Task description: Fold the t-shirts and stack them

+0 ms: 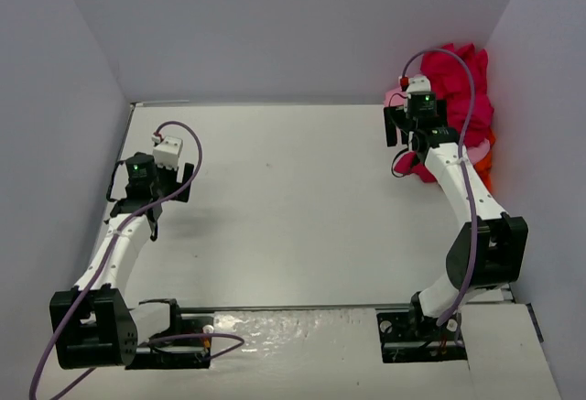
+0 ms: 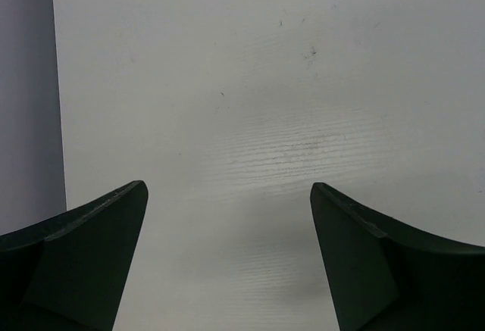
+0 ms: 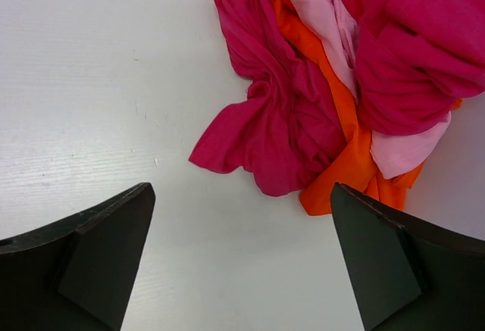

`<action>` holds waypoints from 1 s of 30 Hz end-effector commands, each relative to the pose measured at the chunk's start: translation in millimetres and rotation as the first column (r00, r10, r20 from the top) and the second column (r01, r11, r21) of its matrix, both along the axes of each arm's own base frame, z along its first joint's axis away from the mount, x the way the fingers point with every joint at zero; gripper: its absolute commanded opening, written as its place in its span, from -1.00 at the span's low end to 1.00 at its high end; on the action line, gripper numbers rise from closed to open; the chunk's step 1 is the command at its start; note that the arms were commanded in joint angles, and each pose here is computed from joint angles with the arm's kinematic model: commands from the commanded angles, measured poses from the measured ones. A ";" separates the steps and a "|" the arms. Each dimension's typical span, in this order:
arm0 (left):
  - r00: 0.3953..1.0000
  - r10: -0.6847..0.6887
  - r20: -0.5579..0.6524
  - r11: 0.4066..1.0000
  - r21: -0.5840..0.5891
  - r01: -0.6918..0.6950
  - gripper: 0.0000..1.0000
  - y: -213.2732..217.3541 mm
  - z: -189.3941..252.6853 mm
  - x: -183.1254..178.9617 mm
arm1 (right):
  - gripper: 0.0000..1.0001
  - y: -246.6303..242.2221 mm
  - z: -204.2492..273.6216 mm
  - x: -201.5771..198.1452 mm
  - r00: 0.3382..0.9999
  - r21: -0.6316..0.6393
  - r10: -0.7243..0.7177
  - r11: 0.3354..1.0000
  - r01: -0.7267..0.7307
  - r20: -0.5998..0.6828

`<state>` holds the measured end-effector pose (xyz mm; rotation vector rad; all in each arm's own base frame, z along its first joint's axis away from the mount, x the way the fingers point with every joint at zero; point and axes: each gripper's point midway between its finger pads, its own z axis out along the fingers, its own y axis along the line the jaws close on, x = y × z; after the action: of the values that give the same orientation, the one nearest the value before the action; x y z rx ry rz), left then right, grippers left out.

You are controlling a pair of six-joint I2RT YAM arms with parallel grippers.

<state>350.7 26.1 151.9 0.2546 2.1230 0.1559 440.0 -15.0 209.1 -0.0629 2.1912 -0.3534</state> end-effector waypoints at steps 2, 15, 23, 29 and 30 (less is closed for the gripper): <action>0.993 0.004 0.117 1.000 0.014 -0.006 0.73 3.7 36.4 21.6 | 1.00 11.0 35.8 23.6 0.995 0.033 0.030 0.999 -0.034 0.098; 0.996 -0.057 0.068 0.998 0.004 0.057 0.73 -7.2 1.4 20.9 | 1.00 2.1 -34.4 7.5 0.996 -0.053 0.044 0.997 -0.048 -0.072; 0.996 -0.079 0.030 0.997 0.010 0.079 0.73 -9.0 -17.9 20.0 | 1.00 8.9 -45.3 3.2 0.987 -0.066 0.100 0.992 -0.109 -0.125; 0.990 -0.134 -0.049 0.990 0.035 0.136 0.73 -11.8 -34.0 18.9 | 1.00 -14.9 -61.2 35.5 0.968 -0.236 0.000 0.970 -0.061 -0.249; 0.989 -0.135 -0.057 0.990 0.040 0.137 0.73 -11.0 -33.8 18.2 | 1.00 -21.0 -46.8 49.0 0.976 -0.268 -0.023 0.963 -0.036 -0.215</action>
<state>352.6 17.6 96.0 0.3583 2.2155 0.0996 455.9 -10.2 138.7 -0.2880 2.3850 -0.4330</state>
